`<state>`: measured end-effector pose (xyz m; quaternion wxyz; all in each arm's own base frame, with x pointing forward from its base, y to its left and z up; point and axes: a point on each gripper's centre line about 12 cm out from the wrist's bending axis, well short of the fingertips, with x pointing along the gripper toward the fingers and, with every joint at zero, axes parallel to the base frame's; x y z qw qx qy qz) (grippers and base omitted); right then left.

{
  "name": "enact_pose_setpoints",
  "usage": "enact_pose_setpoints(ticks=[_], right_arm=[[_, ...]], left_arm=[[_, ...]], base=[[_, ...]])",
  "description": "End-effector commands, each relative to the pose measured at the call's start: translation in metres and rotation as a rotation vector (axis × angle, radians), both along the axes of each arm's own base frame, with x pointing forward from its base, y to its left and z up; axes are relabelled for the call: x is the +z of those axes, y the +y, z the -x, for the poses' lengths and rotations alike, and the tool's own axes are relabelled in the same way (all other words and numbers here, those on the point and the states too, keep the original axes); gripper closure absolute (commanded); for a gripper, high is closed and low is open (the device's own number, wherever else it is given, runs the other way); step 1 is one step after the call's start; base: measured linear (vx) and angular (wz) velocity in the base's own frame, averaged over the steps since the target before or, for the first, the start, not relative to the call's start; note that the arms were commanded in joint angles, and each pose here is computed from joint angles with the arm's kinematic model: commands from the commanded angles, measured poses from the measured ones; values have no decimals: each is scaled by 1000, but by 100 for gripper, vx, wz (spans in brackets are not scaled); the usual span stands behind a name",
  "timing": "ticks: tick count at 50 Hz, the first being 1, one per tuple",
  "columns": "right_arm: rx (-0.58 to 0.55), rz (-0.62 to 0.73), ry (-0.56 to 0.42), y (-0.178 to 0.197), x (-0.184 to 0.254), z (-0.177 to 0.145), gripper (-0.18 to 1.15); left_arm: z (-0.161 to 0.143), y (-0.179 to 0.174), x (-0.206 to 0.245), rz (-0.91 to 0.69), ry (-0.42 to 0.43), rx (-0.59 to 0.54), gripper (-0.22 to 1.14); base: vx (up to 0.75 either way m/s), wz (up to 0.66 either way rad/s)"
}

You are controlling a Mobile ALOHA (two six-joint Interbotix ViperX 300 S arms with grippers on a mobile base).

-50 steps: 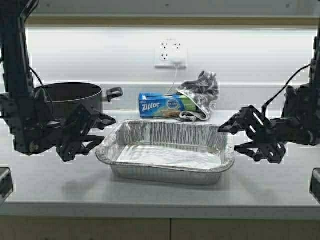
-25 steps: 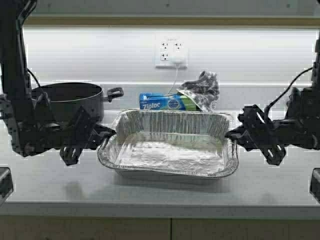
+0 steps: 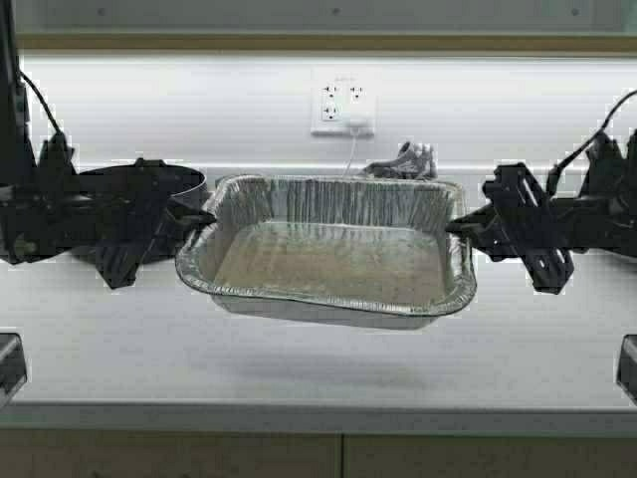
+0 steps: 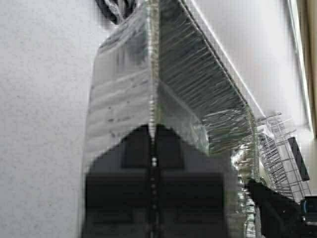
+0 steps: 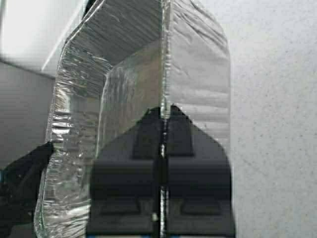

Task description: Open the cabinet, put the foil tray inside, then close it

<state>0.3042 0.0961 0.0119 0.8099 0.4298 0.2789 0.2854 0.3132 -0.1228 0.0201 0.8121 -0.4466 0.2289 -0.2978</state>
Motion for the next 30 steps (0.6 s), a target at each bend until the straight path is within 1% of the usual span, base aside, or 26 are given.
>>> enact_pose_setpoints(ticks=[1, 10, 18, 24, 30], right_arm=[[36, -14, -57, 5, 28, 9, 90], [76, -40, -64, 7, 54, 31, 90], [76, -55, -69, 7, 80, 47, 89], [85, -22, -88, 7, 96, 48, 90], [80, 2, -104, 6, 110, 47, 90]], left_arm=[[11, -3, 36, 20, -69, -25, 89], [37, 2, 61, 20, -83, -26, 89], [54, 2, 81, 28, -116, -52, 89], [61, 3, 98, 31, -148, -62, 89], [62, 3, 118, 39, -180, -56, 89]], base=[[0, 0], [0, 0], [0, 1], [-1, 1], [-1, 2]])
